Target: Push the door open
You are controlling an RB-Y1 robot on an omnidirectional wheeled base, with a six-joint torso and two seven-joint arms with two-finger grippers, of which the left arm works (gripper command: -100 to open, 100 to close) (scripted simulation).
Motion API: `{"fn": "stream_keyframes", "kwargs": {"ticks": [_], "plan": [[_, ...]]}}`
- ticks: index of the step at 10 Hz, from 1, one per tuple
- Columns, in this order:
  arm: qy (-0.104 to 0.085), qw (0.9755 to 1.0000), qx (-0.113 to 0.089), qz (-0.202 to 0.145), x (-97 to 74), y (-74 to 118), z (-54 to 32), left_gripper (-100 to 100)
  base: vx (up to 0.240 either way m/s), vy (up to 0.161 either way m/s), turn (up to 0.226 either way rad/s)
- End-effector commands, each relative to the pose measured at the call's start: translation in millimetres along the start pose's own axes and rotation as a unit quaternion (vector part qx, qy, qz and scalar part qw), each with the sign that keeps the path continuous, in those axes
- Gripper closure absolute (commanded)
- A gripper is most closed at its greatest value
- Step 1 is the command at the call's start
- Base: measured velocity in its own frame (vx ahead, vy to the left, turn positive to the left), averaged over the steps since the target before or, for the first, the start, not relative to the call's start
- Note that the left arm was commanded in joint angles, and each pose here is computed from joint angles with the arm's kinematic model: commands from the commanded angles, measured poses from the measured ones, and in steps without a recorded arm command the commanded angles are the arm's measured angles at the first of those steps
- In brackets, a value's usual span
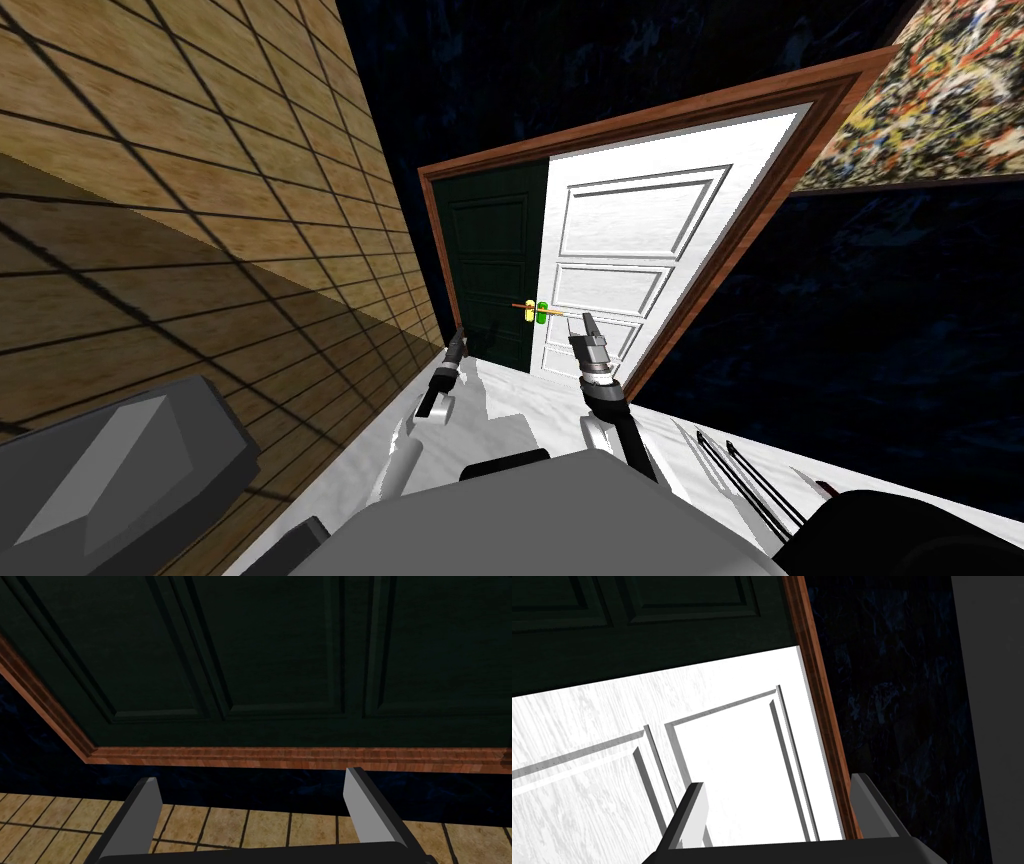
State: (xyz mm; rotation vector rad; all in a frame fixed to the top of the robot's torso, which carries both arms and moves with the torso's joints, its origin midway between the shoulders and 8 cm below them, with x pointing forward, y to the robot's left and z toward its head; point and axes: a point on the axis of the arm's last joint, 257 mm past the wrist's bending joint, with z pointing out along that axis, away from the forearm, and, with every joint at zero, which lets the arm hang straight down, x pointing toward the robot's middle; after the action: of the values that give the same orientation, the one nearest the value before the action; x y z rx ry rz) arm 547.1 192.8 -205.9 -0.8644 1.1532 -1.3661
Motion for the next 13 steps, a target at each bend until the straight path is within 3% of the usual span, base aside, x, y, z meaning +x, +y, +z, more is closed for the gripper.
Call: {"fn": "stream_keyframes", "kwargs": {"ticks": [1, 6, 13], "plan": [[0.004, 1.0000, -0.008, -0.002, 6.1, 7.2, 4.4, -100, 0.094, 0.042, 0.001], [0.016, 0.9994, -0.029, -0.008, 20.6, 25.8, 14.7, -100, 0.081, 0.032, -0.006], [0.032, 0.9977, -0.057, -0.016, 43.0, 47.7, 26.7, -100, 0.065, -0.016, -0.014]]}}
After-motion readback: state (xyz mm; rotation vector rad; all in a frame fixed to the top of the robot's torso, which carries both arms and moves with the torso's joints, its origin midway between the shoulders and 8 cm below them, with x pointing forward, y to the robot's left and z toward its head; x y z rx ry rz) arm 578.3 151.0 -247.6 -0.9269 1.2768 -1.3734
